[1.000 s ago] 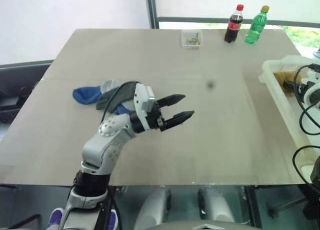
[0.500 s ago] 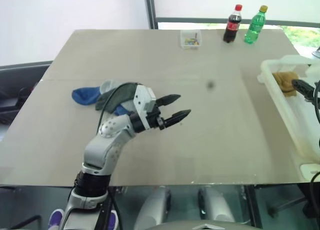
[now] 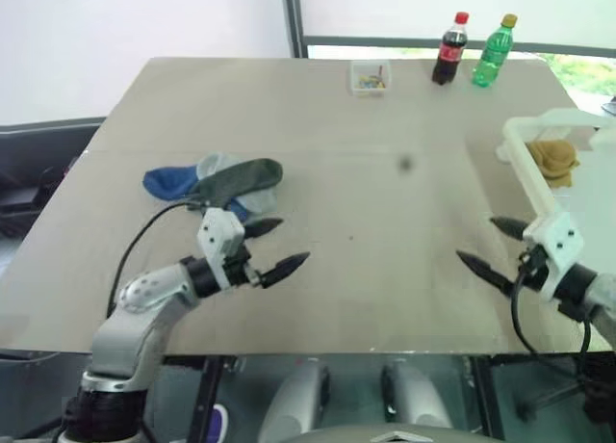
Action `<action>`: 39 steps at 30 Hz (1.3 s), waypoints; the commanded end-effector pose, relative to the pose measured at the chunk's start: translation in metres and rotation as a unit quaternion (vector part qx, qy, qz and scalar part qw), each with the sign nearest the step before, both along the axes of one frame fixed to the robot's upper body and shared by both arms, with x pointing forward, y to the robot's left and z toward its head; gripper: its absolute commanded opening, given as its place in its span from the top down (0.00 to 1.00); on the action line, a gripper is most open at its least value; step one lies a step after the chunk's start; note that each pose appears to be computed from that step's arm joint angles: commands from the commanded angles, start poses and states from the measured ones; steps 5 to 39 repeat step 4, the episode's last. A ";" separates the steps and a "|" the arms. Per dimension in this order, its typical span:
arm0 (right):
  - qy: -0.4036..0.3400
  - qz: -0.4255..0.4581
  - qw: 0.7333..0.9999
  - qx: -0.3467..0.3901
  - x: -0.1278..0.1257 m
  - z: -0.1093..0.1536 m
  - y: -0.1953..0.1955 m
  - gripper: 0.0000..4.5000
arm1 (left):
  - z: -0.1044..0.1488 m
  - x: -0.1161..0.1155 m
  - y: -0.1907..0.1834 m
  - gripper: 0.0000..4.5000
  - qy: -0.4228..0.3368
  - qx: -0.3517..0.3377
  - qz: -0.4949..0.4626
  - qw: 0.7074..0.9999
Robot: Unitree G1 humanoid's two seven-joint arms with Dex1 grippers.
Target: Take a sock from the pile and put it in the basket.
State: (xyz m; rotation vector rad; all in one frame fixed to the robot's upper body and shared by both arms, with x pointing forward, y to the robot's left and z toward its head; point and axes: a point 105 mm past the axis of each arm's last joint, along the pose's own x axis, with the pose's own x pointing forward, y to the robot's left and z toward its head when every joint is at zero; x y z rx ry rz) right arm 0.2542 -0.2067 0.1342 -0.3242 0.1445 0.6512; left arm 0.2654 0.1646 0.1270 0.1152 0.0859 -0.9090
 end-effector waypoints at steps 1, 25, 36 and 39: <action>-0.034 0.012 0.999 -0.003 -0.005 0.013 0.000 0.00 | 0.016 -0.008 0.003 0.01 -0.029 0.004 0.000 1.000; -0.029 0.015 0.999 -0.004 -0.008 0.011 -0.001 0.00 | 0.015 -0.013 0.004 0.01 -0.018 0.000 0.003 1.000; -0.029 0.015 0.999 -0.004 -0.008 0.011 -0.001 0.00 | 0.015 -0.013 0.004 0.01 -0.018 0.000 0.003 1.000; -0.029 0.015 0.999 -0.004 -0.008 0.011 -0.001 0.00 | 0.015 -0.013 0.004 0.01 -0.018 0.000 0.003 1.000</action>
